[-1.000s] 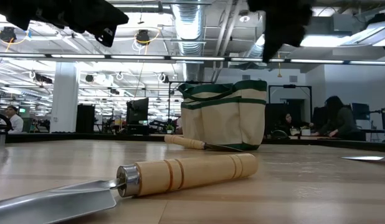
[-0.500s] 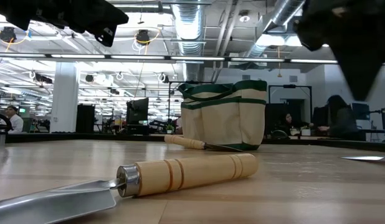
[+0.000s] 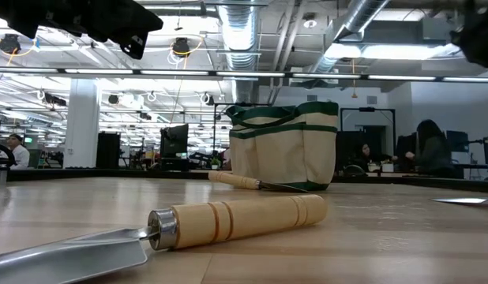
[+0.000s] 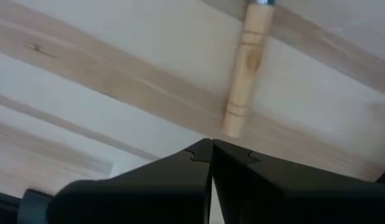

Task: Pick & Place Garden tools in Gardening bag
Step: Put the brown trowel into the gardening bag

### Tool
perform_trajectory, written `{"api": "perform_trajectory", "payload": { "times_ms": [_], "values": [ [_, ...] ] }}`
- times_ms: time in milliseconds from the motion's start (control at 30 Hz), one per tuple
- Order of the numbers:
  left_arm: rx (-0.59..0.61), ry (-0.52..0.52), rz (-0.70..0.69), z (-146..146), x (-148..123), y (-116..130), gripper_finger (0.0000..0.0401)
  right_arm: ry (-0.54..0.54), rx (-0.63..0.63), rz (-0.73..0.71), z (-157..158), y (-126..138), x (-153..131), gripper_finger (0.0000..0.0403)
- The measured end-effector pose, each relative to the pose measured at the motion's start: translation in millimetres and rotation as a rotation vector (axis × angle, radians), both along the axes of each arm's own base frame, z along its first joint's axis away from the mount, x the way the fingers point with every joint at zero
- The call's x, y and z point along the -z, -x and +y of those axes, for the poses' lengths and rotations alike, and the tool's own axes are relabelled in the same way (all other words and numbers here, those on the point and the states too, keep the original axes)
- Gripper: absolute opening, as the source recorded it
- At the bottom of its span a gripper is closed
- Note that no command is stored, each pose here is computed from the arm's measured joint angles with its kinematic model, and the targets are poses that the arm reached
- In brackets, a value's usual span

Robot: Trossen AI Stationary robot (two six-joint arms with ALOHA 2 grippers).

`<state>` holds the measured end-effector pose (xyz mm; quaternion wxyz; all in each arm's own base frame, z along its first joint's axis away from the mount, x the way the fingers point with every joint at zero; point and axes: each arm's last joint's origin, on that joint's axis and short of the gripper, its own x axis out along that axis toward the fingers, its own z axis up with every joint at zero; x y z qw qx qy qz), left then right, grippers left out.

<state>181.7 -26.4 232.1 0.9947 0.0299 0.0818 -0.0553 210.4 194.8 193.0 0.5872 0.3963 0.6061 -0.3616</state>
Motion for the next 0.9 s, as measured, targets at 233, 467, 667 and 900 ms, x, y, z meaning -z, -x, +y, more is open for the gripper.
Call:
{"api": "perform_trajectory", "payload": {
  "times_ms": [233,467,667,900],
  "values": [
    [0.000,0.000,-0.004,0.0,-0.4,-0.1,0.0002,0.053,-0.030,0.026,2.8,10.1,0.1,0.0034],
    [0.000,0.000,-0.015,0.0,-1.4,-0.2,0.0002,0.075,-0.031,-0.012,0.3,11.2,10.9,0.0115],
    [0.000,0.000,-0.017,0.0,-1.6,-0.3,0.0002,0.102,-0.002,0.017,-7.1,22.2,32.4,0.0147],
    [0.000,0.000,-0.016,0.0,-1.6,-0.2,0.0002,0.075,-0.018,-0.016,-6.3,23.2,41.0,0.0123]
  ]
}}
